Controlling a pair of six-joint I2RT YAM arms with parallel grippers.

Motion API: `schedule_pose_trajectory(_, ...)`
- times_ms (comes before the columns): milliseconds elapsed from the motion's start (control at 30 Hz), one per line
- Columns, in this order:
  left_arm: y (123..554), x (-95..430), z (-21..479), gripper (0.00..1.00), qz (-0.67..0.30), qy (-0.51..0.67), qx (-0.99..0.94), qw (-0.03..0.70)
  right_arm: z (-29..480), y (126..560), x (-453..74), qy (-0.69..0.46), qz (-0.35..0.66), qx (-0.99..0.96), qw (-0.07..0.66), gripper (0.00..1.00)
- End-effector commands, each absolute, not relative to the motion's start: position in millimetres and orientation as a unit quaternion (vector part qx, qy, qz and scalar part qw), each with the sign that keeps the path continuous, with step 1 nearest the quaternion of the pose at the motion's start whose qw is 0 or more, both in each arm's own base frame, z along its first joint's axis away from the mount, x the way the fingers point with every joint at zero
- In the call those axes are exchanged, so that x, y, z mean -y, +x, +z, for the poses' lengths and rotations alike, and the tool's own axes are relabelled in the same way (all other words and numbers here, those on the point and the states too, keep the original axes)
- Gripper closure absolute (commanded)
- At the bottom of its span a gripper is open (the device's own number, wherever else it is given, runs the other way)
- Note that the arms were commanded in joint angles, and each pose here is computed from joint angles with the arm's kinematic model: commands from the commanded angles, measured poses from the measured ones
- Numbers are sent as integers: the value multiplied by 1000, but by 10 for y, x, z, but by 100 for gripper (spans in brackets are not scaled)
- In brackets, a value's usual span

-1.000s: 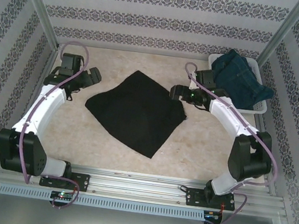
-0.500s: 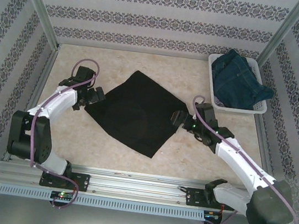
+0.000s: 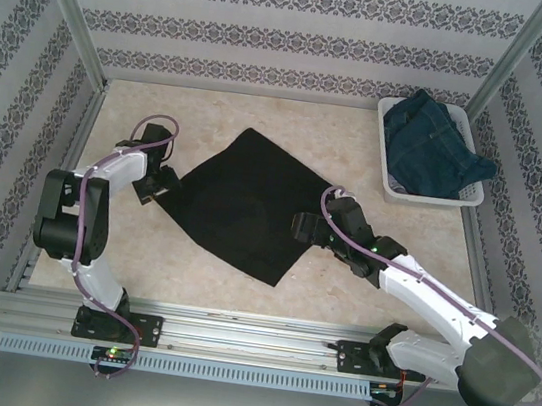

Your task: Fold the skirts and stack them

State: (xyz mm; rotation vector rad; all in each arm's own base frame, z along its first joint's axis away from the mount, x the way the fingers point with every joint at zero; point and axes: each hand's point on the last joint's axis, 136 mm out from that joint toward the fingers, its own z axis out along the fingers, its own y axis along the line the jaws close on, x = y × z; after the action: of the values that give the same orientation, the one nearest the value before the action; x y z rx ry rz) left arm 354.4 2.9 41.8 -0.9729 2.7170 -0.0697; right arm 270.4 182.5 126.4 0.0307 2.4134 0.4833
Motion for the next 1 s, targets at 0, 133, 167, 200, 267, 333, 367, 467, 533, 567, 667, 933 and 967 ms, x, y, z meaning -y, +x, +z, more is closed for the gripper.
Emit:
schedule_pose_trajectory(0, 3530, -91, 415, 38, -14, -349, -928, 127, 1258, 2637, -2044, -33, 225, -913, 339, 2)
schedule_pose_trajectory(133, 3634, -52, 338, 56, -24, -347, -930, 120, 1220, 2473, -2327, -134, 246, -901, 331, 2)
schedule_pose_trajectory(167, 3660, -37, 344, 64, -30, -347, -929, 122, 1207, 2417, -2397, -158, 248, -898, 326, 2)
schedule_pose_trajectory(200, 3676, -34, 352, 70, -32, -348, -929, 125, 1180, 2375, -2436, -174, 246, -897, 322, 2)
schedule_pose_trajectory(267, 3678, -36, 378, 77, -32, -347, -929, 129, 1099, 2255, -2534, -217, 239, -893, 314, 2)
schedule_pose_trajectory(333, 3656, -53, 408, 86, -28, -345, -929, 131, 994, 2135, -2610, -251, 228, -891, 302, 2)
schedule_pose_trajectory(367, 3643, -53, 421, 92, -28, -343, -930, 133, 929, 2072, -2644, -261, 224, -893, 290, 4)
schedule_pose_trajectory(467, 3599, -54, 456, 100, -27, -334, -932, 134, 722, 1887, -2705, -281, 209, -901, 255, 17)
schedule_pose_trajectory(533, 3570, -54, 459, 100, -26, -329, -935, 134, 627, 1765, -2760, -311, 195, -896, 249, 24)
schedule_pose_trajectory(567, 3557, -52, 455, 100, -26, -327, -935, 133, 591, 1747, -2773, -324, 180, -894, 251, 27)
schedule_pose_trajectory(667, 3552, -32, 463, 100, -33, -324, -936, 135, 515, 1823, -2736, -332, 130, -901, 249, 32)
schedule_pose_trajectory(933, 3578, -9, 481, 100, -40, -320, -936, 140, 342, 1943, -2680, -300, 92, -922, 228, 40)
schedule_pose_trajectory(967, 3582, -9, 481, 100, -41, -319, -936, 139, 345, 1940, -2701, -296, 101, -923, 223, 42)
